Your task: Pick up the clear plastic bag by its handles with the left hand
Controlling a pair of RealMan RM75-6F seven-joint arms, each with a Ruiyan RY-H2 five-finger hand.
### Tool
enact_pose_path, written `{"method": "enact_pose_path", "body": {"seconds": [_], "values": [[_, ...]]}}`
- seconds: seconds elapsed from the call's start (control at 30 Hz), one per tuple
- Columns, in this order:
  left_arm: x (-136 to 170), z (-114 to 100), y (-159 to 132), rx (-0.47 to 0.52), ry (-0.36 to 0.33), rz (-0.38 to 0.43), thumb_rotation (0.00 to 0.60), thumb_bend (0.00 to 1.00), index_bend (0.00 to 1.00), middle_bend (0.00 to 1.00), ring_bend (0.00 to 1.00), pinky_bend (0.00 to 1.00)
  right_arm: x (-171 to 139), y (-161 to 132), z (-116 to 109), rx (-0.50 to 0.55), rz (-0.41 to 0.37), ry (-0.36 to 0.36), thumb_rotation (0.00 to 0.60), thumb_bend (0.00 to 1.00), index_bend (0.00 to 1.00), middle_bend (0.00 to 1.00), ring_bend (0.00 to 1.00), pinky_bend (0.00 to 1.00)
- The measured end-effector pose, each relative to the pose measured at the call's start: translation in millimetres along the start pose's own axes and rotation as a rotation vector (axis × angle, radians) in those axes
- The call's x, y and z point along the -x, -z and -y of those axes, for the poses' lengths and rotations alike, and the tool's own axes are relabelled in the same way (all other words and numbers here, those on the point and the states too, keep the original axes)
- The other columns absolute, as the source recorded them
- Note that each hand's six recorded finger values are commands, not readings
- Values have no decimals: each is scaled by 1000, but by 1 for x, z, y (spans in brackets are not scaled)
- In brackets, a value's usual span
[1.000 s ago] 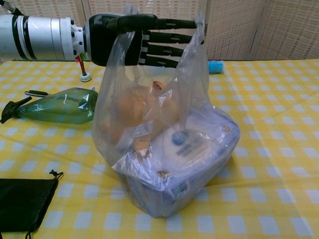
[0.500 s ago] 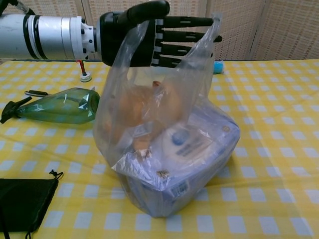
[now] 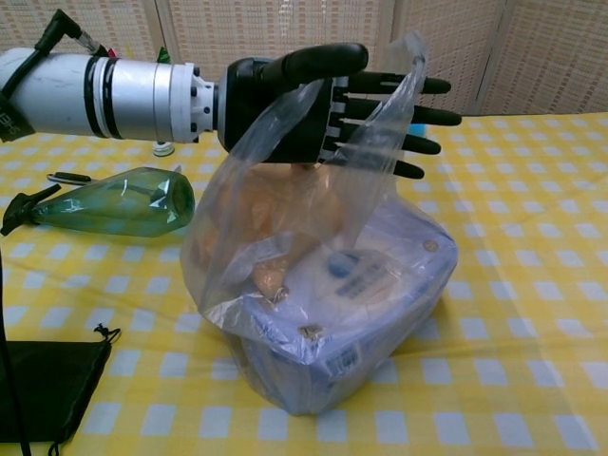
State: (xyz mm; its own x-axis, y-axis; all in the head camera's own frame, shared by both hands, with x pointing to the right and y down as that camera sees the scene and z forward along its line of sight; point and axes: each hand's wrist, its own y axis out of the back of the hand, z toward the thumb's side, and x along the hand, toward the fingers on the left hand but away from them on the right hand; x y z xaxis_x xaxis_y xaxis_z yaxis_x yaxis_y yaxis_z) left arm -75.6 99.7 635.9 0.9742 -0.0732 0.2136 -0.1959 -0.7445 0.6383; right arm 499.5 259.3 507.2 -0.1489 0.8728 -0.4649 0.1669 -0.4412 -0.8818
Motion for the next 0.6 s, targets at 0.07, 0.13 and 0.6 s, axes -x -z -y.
{"method": "enact_pose_path", "body": {"seconds": [0.07,0.13,0.6], "values": [[-2,2,-2,15,9,7,540,71,37,149,169,155,0,0,-1,1,-1,1,600,271,0,0,0,0],[-4,5,-5,32,24,15,542,72,47,159,173,163,-1,0,-1,1,-1,2,600,271,0,0,0,0],[-8,28,-19,154,72,58,600,264,496,675,615,750,-2,-1,-2,1,-8,10,600,272,0,0,0,0]]}}
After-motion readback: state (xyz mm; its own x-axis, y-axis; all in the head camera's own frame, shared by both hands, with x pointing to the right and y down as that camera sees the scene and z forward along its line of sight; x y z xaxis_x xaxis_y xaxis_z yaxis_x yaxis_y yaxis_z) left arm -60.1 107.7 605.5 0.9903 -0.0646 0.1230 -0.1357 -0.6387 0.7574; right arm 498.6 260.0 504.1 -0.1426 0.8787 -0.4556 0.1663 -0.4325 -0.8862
